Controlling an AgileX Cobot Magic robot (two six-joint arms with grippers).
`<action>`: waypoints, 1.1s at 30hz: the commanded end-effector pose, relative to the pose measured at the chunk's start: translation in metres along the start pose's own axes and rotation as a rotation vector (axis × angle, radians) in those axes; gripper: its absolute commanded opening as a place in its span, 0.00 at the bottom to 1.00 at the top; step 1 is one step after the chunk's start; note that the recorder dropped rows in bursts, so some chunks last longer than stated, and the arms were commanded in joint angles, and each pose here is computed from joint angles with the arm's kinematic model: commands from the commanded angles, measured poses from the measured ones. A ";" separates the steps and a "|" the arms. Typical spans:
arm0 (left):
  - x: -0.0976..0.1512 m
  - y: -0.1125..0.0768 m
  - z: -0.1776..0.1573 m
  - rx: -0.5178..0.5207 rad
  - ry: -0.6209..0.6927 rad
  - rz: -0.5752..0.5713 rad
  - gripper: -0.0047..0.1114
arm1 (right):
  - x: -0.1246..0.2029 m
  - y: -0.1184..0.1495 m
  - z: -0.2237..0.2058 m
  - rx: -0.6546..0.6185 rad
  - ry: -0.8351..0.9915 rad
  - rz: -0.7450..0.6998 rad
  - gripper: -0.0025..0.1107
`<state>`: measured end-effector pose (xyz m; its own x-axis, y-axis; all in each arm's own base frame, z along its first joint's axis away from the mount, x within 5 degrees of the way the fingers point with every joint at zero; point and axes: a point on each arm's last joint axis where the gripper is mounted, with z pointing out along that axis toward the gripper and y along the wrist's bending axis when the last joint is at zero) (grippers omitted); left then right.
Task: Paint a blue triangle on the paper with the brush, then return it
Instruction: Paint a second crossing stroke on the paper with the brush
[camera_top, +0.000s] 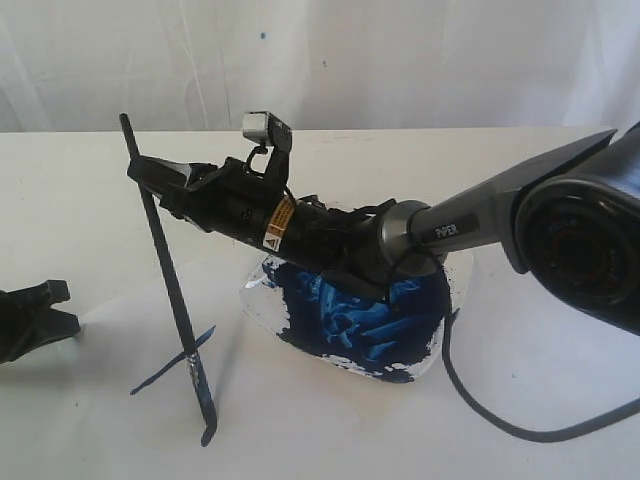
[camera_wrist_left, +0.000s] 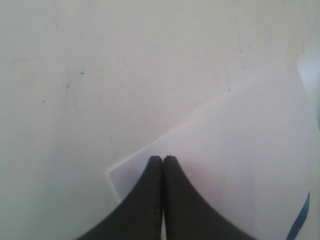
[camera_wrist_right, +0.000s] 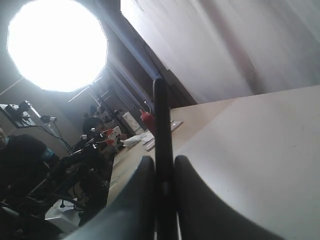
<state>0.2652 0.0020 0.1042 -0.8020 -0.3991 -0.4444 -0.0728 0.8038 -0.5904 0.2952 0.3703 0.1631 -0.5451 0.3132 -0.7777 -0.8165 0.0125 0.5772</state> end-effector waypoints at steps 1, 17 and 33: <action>0.004 0.013 0.001 -0.129 0.032 0.005 0.04 | -0.012 -0.003 0.000 -0.001 -0.044 -0.046 0.02; 0.004 0.013 0.001 -0.129 0.032 0.005 0.04 | -0.013 -0.028 0.005 0.020 -0.069 -0.068 0.02; 0.004 0.013 0.001 -0.129 0.032 0.005 0.04 | -0.037 -0.043 0.016 0.049 -0.127 -0.113 0.02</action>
<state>0.2652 0.0020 0.1042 -0.8020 -0.3991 -0.4444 -0.0728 0.8038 -0.5904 0.3468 0.3749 0.1681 -0.4425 0.4120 -0.7965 -0.8530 0.0808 0.5156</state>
